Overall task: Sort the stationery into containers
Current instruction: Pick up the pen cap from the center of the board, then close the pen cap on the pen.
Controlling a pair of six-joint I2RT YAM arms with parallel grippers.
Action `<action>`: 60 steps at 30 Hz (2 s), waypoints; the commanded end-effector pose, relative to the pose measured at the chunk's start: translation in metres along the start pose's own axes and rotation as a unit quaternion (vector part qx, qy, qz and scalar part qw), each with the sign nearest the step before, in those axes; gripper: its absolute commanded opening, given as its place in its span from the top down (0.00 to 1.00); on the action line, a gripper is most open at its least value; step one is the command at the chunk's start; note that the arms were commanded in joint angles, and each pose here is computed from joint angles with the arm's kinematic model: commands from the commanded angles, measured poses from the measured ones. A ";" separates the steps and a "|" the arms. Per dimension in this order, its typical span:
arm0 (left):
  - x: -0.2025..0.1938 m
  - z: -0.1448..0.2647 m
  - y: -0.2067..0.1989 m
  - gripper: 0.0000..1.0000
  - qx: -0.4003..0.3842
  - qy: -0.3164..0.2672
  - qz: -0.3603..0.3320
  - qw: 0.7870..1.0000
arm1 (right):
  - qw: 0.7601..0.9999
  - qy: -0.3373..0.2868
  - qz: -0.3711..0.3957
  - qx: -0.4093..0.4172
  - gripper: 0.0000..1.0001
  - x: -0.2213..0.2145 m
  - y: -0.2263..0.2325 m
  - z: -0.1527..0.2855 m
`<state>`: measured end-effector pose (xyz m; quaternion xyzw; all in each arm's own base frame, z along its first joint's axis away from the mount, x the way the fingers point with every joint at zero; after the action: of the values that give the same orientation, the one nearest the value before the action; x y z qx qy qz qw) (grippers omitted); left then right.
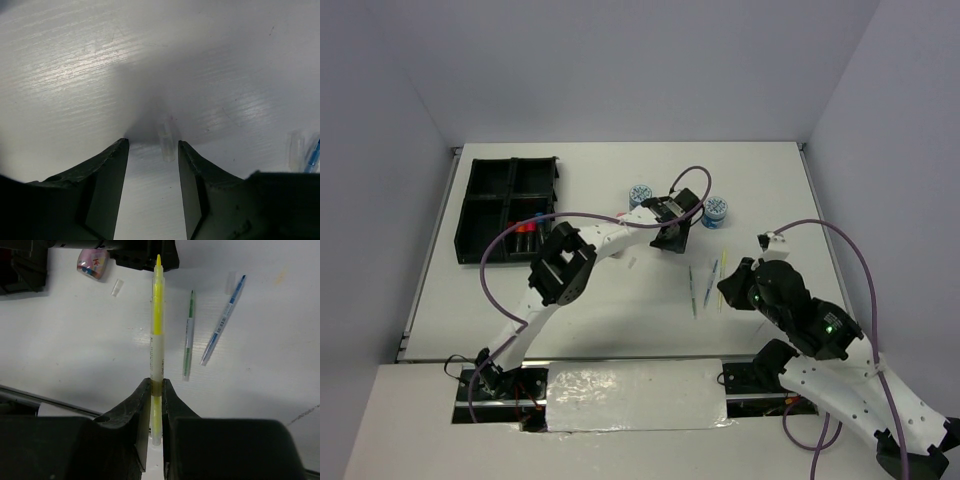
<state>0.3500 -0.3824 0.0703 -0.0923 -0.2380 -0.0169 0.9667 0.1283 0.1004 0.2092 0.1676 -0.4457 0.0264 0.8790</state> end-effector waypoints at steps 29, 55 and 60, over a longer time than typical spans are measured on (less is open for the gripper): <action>-0.048 -0.027 0.017 1.00 0.054 0.056 -0.045 0.996 | 0.998 -0.020 0.010 0.056 1.00 0.005 0.010 0.011; -0.014 0.367 0.031 1.00 -0.647 -0.365 0.088 0.663 | 0.844 -0.221 0.003 0.489 1.00 0.033 0.113 0.047; -0.022 0.386 0.036 1.00 -0.677 -0.374 0.068 0.631 | 0.844 -0.212 0.026 0.493 1.00 0.035 0.125 0.050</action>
<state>0.1836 -0.2906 0.3290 -0.6673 -0.4678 -0.0361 0.5785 0.0925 0.1952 0.2637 0.5530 -0.5202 0.2036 0.6182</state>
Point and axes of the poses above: each gripper's point midway between its finger pads, its own z axis back along the fingers, its own y axis along the line the jaws close on, x = y × z, the point moved 5 cm from there along z, back along the fingers, and after that the axes turned 11 degrees about z, right-handed, at the moved point
